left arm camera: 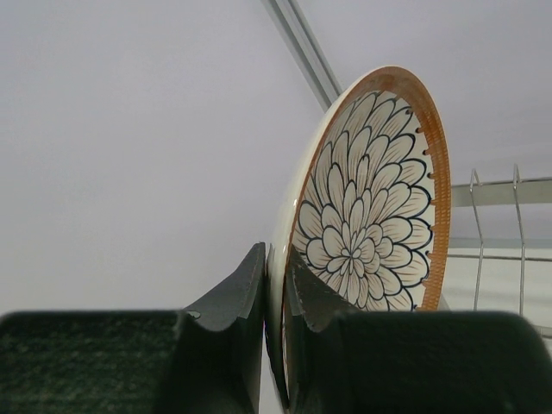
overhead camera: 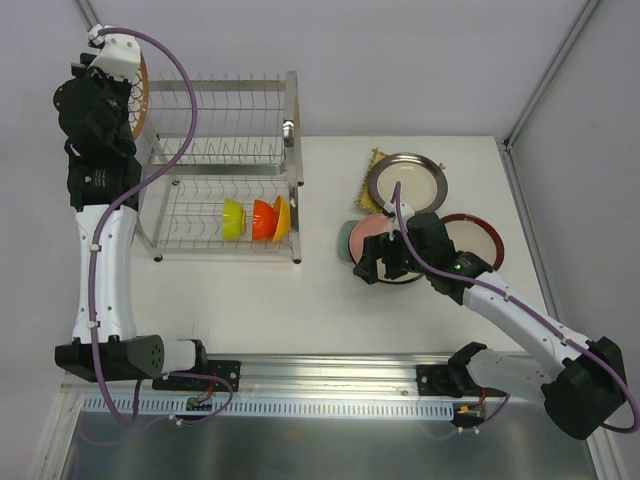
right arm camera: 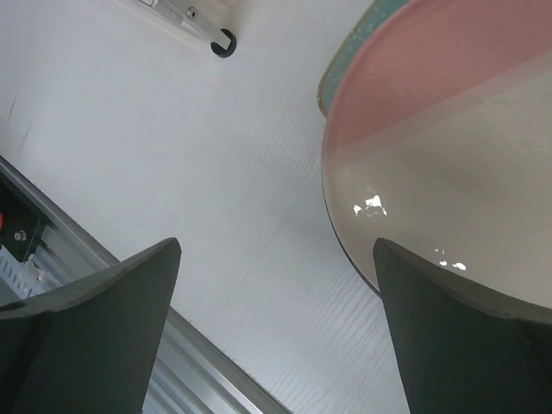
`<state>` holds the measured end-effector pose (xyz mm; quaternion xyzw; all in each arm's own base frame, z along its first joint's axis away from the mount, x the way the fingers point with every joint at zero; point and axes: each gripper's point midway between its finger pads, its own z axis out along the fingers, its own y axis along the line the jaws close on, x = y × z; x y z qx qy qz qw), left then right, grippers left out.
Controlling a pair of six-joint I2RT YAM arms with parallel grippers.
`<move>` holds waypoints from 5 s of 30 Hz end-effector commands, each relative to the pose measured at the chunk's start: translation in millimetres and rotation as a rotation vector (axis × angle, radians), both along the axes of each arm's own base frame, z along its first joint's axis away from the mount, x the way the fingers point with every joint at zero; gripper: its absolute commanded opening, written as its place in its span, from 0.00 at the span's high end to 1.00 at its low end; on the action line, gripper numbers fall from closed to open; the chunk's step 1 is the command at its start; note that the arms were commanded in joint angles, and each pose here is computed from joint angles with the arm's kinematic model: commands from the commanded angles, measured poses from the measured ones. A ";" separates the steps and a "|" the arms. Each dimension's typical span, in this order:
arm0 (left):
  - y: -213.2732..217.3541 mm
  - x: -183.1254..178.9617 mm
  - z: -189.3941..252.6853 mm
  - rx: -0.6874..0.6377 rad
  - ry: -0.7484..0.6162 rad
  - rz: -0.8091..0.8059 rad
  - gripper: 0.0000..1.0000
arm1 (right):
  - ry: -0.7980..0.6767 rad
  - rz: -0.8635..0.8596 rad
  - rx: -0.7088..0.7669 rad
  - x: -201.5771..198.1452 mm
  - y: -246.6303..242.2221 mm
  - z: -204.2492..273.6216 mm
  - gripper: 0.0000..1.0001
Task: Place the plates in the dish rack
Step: Insert the plate into the dish rack
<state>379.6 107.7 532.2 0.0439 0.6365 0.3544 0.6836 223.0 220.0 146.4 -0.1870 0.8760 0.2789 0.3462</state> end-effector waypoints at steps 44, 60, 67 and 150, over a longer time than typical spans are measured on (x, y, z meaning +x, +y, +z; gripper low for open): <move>-12.1 -18.9 77.2 0.095 -0.192 0.138 1.00 | -0.156 0.017 0.037 2.2 1.5 23.5 0.00; -17.9 -8.7 77.9 0.179 -0.149 0.134 1.00 | -0.164 0.016 0.028 1.9 2.0 21.6 0.00; -22.0 -0.1 71.9 0.209 -0.116 0.136 1.00 | -0.166 0.017 0.028 1.6 1.7 21.4 0.01; -25.6 21.3 24.0 0.196 0.063 0.225 0.99 | -0.195 0.012 0.017 -0.6 -0.1 19.7 0.00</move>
